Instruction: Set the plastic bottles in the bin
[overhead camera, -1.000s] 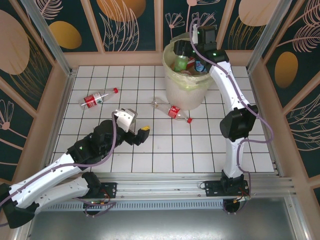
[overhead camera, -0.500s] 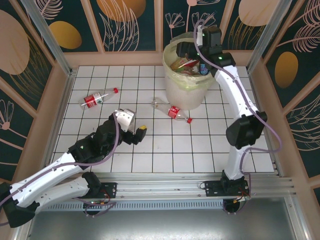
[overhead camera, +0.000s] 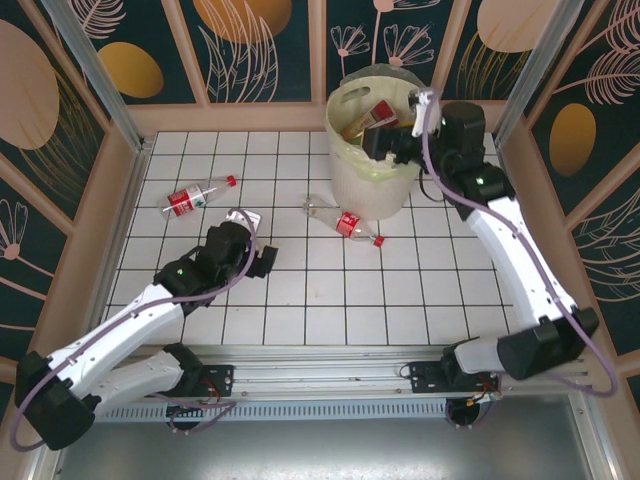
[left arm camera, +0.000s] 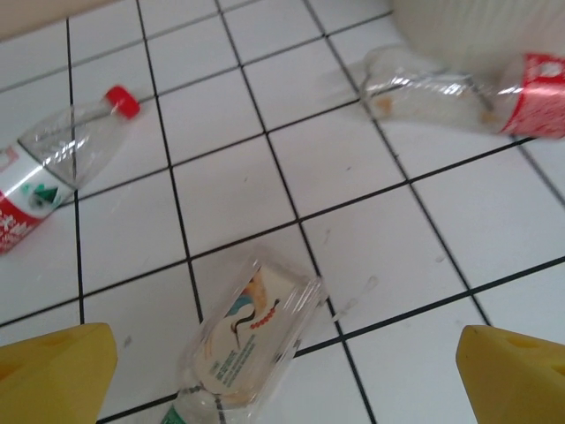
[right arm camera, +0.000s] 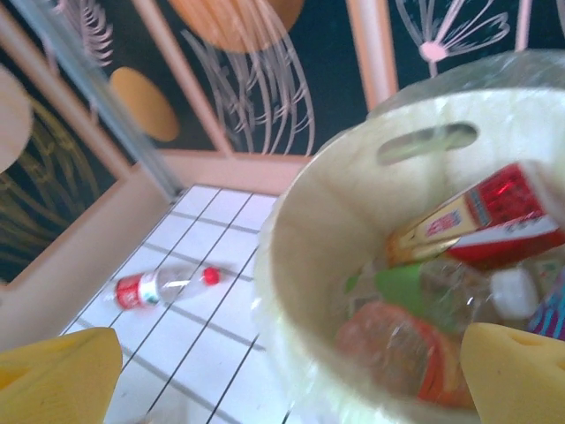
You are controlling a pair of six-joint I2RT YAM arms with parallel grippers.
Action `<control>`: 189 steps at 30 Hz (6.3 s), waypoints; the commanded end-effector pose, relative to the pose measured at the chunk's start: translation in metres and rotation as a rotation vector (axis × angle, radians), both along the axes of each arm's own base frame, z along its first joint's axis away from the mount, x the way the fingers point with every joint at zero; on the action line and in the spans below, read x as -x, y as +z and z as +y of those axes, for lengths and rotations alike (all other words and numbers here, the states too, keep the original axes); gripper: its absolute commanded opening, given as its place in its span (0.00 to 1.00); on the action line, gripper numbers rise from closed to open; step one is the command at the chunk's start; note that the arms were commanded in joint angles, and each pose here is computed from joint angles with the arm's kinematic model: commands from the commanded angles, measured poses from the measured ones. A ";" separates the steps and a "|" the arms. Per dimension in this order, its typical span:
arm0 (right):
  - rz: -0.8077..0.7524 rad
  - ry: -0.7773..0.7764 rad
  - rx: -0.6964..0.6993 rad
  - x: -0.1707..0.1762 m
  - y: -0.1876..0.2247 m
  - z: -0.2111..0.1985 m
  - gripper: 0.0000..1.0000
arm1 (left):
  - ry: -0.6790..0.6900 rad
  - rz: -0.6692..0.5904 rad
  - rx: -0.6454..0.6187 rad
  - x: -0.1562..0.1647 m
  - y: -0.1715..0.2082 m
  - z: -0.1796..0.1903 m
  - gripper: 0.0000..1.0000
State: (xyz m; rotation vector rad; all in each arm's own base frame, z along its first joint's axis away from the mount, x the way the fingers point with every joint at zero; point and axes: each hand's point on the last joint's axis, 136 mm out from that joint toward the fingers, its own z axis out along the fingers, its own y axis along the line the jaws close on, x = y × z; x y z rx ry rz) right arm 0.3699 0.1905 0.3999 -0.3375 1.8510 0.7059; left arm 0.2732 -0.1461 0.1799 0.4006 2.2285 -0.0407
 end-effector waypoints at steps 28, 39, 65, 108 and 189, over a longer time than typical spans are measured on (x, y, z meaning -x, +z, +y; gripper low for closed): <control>0.014 0.308 -0.106 0.117 -0.037 0.016 0.99 | 0.041 0.610 0.055 -0.021 -0.128 0.020 0.95; 0.025 0.303 -0.112 0.118 -0.043 0.015 0.99 | 0.077 0.650 0.118 -0.012 -0.136 0.007 0.84; 0.259 0.177 -0.350 0.118 -0.076 0.008 0.98 | -0.211 0.292 0.466 -0.024 -0.029 -0.100 0.57; 0.288 0.217 -0.284 0.099 -0.090 0.060 0.59 | -0.642 0.010 0.776 0.023 0.091 -0.241 0.69; 0.132 -0.171 -0.131 -0.158 -0.001 -0.006 0.99 | -0.592 -0.205 0.736 0.063 0.132 -0.155 0.98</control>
